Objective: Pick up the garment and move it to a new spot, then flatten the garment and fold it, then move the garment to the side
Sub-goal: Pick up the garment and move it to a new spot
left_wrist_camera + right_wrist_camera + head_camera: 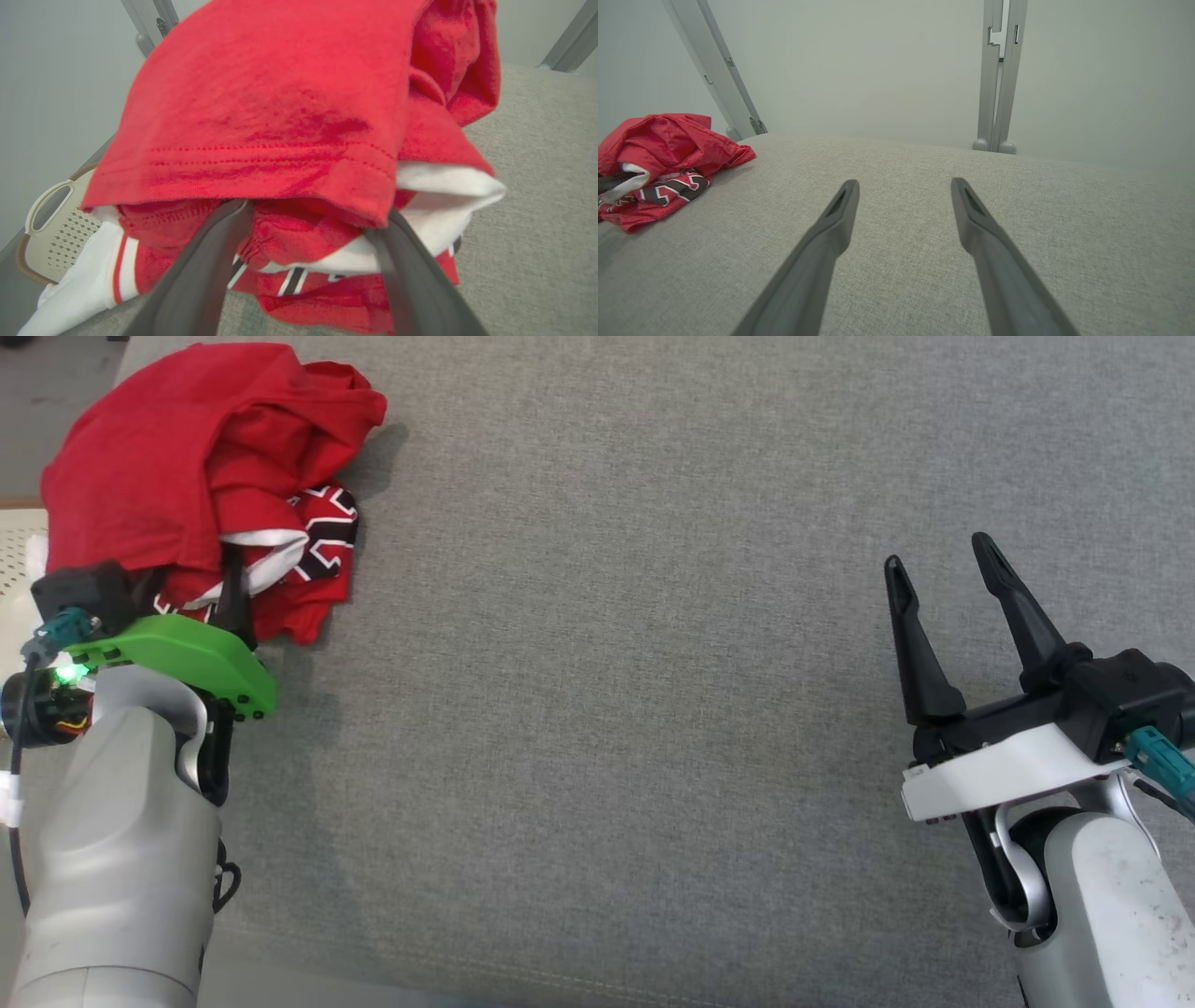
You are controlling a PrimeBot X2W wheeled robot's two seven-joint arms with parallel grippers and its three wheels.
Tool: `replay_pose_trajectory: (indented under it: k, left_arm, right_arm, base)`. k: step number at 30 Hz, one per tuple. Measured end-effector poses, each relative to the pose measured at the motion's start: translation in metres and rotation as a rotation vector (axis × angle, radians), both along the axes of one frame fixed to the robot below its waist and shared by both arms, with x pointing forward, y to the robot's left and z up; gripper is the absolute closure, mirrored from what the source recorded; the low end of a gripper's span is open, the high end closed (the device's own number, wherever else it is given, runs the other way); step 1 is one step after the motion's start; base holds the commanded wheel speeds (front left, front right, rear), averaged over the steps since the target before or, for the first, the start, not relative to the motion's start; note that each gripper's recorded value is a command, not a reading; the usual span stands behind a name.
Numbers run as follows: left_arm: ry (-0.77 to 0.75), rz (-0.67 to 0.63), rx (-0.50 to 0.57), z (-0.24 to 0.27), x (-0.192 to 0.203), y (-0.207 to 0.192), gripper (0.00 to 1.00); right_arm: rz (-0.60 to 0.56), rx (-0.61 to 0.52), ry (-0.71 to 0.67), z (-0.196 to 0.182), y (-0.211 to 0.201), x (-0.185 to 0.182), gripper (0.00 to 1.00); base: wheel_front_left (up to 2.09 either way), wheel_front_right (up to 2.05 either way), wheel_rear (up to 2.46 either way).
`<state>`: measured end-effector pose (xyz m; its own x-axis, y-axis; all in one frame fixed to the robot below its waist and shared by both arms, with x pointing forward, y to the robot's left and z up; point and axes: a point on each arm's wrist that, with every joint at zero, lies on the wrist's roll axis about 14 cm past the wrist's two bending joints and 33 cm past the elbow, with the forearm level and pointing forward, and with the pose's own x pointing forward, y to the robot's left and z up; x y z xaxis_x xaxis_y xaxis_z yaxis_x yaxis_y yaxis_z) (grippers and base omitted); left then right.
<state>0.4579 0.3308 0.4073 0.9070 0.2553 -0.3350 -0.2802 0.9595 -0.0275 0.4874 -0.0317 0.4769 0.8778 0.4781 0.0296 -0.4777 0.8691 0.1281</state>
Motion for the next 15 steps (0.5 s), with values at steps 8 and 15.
replay_pose_trajectory:
  k: [8, 15]
  left_arm:
    - [-0.02, 0.015, 0.0, 0.001, 0.015, 0.009, 1.0]
    - [-0.175, 0.051, 0.037, 0.045, 0.007, 0.023, 1.0]
  right_arm:
    - [-0.033, -0.012, 0.033, -0.015, -0.012, 0.003, 0.0]
    - [-0.038, 0.007, 0.013, -0.004, -0.01, -0.003, 0.0]
  base:
    - [0.0, 0.0, 0.0]
    - [0.0, 0.0, 0.0]
